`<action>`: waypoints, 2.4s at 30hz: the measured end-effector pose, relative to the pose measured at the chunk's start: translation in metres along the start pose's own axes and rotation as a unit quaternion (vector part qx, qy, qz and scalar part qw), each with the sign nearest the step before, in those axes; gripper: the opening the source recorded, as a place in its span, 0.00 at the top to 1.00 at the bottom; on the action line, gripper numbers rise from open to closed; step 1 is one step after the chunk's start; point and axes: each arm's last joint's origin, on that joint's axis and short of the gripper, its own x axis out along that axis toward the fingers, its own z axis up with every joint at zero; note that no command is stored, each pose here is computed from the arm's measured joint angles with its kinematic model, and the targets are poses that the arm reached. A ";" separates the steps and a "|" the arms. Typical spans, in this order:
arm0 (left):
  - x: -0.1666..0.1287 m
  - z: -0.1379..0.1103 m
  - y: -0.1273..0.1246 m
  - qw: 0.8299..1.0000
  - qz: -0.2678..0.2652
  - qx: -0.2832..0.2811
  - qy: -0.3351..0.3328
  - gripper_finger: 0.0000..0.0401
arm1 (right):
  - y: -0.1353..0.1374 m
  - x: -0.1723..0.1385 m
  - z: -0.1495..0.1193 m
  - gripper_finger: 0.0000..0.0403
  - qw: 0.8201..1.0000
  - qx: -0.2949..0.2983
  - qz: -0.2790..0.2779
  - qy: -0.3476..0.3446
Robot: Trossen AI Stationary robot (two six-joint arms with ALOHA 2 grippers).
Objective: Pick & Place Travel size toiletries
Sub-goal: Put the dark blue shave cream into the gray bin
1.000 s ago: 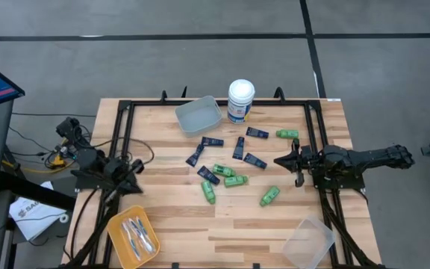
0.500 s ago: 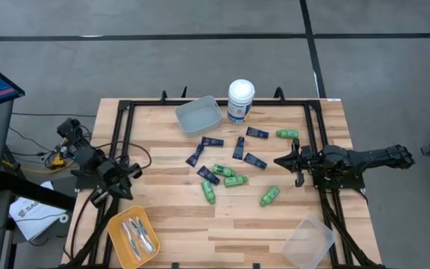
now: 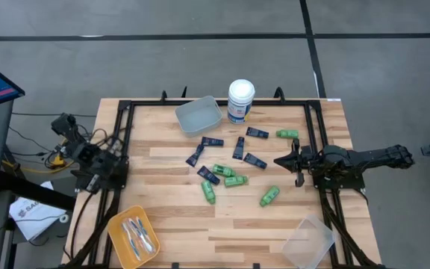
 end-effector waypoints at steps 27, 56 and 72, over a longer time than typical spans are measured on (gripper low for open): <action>0.011 -0.033 0.014 0.943 0.321 -0.003 0.085 1.00 | 0.000 0.000 0.000 0.99 1.000 0.000 0.000 0.000; 0.156 -0.138 0.058 0.784 0.495 0.125 0.352 0.98 | 0.000 0.000 0.000 0.99 0.999 0.035 0.000 -0.002; 0.140 -0.162 0.134 0.721 0.441 0.018 0.534 0.58 | 0.000 0.000 0.000 0.99 0.999 0.035 0.000 -0.002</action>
